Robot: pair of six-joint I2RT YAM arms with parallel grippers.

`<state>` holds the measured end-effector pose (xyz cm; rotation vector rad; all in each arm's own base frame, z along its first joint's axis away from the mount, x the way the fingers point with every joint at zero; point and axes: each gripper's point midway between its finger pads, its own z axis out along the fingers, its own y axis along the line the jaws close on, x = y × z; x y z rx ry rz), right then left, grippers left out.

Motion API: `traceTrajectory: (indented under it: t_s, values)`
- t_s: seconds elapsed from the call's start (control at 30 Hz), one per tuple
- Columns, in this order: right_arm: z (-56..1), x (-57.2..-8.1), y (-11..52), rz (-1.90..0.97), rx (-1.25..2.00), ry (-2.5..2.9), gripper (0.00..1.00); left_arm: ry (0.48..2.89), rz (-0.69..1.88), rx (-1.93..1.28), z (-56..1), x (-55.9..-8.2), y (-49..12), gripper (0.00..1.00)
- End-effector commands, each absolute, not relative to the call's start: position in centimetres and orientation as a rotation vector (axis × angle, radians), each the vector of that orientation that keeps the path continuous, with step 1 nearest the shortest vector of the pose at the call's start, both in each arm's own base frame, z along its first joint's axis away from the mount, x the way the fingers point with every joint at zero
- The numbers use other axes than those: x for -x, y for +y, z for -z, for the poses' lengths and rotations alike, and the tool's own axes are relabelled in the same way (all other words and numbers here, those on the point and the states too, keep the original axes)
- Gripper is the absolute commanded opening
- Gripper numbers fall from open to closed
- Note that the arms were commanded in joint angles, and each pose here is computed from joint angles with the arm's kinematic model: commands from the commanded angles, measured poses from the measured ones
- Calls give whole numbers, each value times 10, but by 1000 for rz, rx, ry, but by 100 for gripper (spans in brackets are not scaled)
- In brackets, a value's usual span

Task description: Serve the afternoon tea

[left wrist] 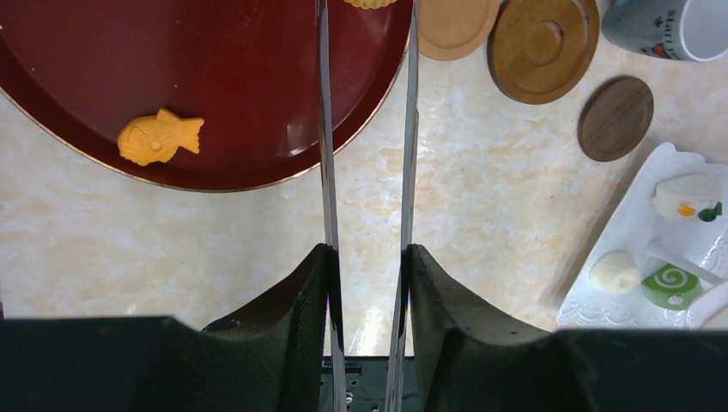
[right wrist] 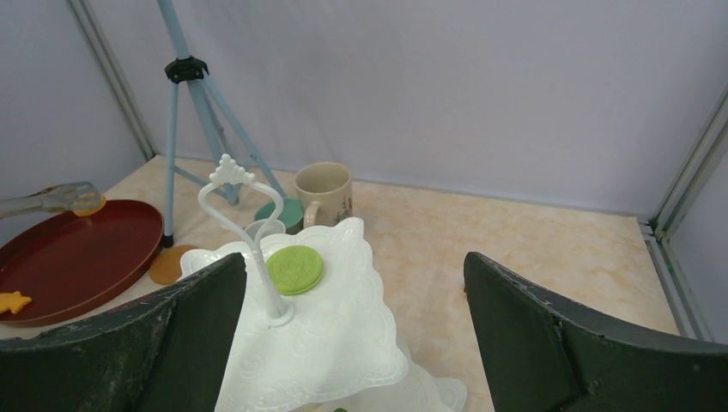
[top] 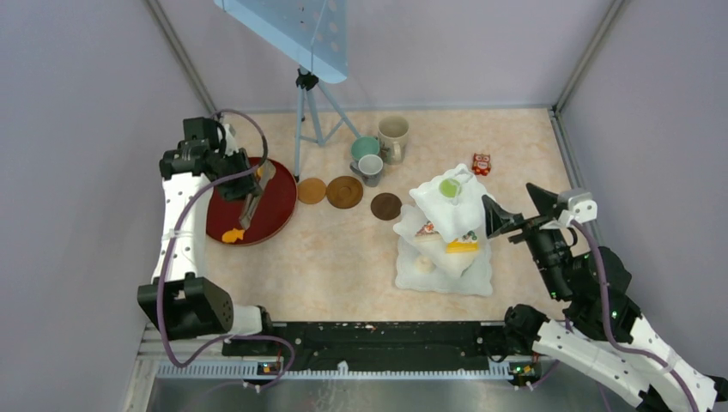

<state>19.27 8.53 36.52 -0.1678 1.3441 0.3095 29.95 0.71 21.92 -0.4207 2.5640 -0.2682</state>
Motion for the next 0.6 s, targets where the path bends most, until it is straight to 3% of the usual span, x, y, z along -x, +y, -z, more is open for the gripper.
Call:
traceTrajectory:
  t_s: [0.0, 0.57]
  values:
    - [-384, -192, 79, -307, 129, 1315, 95, 2477, 314, 277, -258, -302, -15, 30]
    - [-409, -195, 55, -227, 23, 1293, 95, 2184, 597, -374, -358, -279, -148, 31]
